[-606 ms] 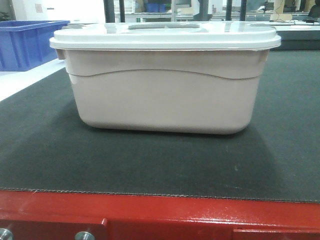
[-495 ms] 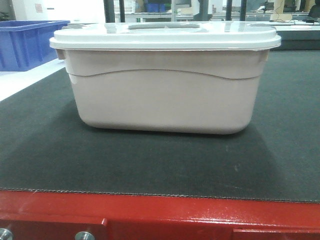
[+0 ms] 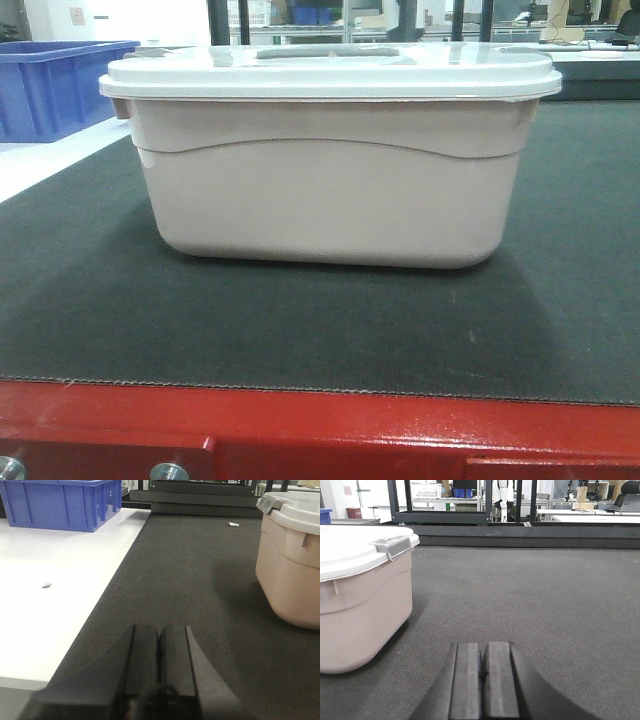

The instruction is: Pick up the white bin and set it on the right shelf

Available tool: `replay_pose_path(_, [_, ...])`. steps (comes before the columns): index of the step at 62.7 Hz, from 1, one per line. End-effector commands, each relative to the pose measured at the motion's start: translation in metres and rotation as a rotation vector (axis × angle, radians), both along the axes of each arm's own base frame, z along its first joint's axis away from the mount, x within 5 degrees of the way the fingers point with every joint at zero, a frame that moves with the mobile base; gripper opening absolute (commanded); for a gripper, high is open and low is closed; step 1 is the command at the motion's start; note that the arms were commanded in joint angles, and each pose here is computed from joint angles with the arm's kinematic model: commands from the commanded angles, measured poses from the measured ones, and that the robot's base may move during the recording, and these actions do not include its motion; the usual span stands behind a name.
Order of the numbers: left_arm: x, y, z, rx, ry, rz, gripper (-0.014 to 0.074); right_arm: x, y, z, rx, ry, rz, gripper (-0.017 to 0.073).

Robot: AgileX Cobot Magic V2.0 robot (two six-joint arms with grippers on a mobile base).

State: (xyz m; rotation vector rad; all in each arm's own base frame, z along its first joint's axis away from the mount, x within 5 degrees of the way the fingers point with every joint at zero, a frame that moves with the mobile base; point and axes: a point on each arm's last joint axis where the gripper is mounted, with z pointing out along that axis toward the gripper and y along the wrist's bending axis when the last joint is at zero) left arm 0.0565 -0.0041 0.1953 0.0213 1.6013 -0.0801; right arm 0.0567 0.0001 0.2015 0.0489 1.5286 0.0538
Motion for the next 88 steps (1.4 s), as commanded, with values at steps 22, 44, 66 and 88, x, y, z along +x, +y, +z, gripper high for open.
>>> replay_pose_path(22, [-0.001, 0.002, 0.008, -0.021, -0.152, 0.019, -0.0118, -0.002, 0.000, 0.013, -0.007, -0.134, 0.003, 0.0076])
replay_pose_path(44, [-0.006, 0.006, 0.036, -0.111, -0.362, 0.045, -0.0118, -0.005, 0.000, 0.027, 0.007, -0.183, 0.004, 0.0076])
replay_pose_path(66, [-0.030, 0.003, 0.155, -0.002, -0.441, 0.016, -0.0113, -0.024, 0.000, 0.138, 0.035, -0.369, 0.009, 0.0084])
replay_pose_path(88, [0.006, -0.002, 0.211, -0.035, -0.285, -0.018, 0.0155, 0.024, 0.000, 0.201, 0.051, -0.265, 0.010, 0.0443])
